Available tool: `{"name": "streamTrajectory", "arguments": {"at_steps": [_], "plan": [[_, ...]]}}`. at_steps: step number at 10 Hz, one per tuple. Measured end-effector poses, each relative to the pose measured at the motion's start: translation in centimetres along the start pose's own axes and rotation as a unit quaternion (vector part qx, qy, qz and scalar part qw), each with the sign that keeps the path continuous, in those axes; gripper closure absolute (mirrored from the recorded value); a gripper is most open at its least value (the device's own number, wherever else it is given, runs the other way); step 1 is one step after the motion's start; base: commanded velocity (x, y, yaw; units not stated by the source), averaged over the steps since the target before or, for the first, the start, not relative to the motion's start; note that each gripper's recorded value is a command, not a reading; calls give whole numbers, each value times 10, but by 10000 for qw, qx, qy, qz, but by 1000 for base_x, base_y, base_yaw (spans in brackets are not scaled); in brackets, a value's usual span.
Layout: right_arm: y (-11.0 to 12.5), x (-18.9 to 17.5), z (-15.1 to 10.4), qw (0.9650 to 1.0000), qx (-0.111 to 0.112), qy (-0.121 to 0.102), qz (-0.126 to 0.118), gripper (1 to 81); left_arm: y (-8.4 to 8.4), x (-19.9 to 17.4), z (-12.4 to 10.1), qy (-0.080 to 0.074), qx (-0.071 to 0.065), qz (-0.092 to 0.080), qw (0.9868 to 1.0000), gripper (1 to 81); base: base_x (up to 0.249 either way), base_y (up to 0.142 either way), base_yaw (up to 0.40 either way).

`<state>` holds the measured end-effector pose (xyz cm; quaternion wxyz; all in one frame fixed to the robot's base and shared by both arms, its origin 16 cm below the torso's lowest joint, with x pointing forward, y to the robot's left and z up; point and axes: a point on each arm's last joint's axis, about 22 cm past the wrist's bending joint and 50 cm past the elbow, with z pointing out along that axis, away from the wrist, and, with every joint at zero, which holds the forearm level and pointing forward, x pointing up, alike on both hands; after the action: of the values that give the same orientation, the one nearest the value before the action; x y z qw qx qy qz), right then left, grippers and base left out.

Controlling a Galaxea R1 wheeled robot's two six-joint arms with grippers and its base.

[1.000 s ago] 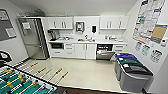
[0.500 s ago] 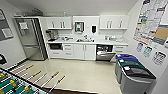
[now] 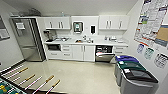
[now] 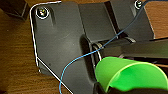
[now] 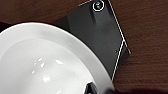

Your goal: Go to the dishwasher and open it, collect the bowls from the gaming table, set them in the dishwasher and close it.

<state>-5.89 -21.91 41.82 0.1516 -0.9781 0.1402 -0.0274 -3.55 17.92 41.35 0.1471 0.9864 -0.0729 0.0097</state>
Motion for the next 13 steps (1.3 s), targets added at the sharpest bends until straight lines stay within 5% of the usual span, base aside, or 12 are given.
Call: {"name": "streamTrajectory", "arguments": {"at_steps": [13], "plan": [[-1,0,0,10000,9,5,-2,811,-2,-2,-1,-10,14,-2,10000,811,157,-5,0]]}}
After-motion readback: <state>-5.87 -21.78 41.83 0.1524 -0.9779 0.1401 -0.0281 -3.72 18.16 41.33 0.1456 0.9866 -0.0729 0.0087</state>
